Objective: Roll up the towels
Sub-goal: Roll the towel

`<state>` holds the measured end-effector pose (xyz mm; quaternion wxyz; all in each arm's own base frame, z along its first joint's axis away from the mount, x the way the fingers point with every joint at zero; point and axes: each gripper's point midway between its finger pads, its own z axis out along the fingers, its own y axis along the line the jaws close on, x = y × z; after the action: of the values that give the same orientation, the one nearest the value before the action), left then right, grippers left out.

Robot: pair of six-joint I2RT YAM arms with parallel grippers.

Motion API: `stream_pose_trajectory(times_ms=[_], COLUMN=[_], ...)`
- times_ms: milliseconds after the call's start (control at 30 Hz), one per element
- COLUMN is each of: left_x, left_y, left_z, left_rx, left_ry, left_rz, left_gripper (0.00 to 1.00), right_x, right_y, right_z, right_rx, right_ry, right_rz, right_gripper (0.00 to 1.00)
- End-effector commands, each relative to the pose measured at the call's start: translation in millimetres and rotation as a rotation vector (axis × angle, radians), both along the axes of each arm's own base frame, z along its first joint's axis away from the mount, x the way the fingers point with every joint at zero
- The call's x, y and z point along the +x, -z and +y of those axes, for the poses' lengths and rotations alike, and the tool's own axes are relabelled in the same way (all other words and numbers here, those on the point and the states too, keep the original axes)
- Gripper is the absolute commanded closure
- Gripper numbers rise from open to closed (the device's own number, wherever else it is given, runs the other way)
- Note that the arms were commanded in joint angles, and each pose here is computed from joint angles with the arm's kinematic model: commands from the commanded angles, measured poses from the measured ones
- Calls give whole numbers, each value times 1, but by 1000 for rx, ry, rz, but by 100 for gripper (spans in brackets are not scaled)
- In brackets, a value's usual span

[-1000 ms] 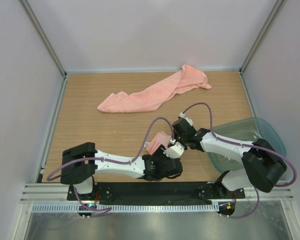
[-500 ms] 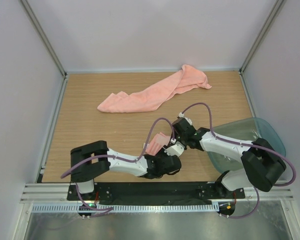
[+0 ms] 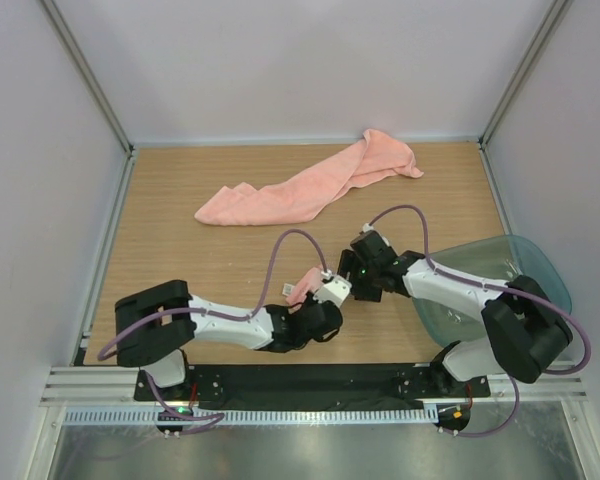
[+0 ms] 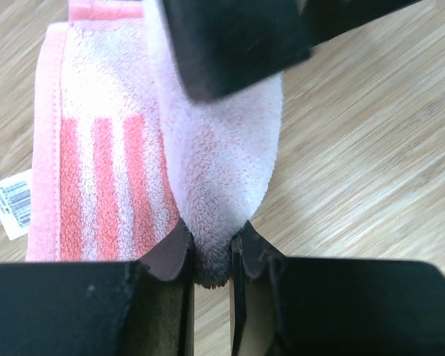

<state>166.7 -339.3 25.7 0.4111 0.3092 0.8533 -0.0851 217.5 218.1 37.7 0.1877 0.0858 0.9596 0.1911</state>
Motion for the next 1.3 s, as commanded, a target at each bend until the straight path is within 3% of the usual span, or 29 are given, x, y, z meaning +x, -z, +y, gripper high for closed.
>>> stream_pose_trajectory(times_ms=[0, 133, 533, 733, 867, 1067, 1267], left_x=[-2, 2, -2, 4, 10, 9, 8], left_y=[-11, -8, -11, 1, 11, 20, 33], left_z=[0, 11, 20, 38, 51, 64, 76], left_rx=[-136, -190, -444, -554, -604, -695, -764], left_ry=[-15, -59, -97, -200, -298, -379, -428], left_rz=[81, 169, 339, 451, 500, 605, 683], left_gripper=[100, 100, 100, 100, 100, 100, 100], right_x=[15, 31, 33, 24, 8, 11, 16], right_y=[-15, -37, -56, -82, -74, -70, -43], right_z=[-17, -26, -34, 12, 25, 36, 42], right_rx=[-6, 9, 61, 367, 509, 622, 644], right_ry=[22, 41, 50, -93, -118, -139, -123], right_rz=[-18, -72, -123, -188, -168, -214, -188], right_gripper=[27, 19, 17, 17, 17, 18, 18])
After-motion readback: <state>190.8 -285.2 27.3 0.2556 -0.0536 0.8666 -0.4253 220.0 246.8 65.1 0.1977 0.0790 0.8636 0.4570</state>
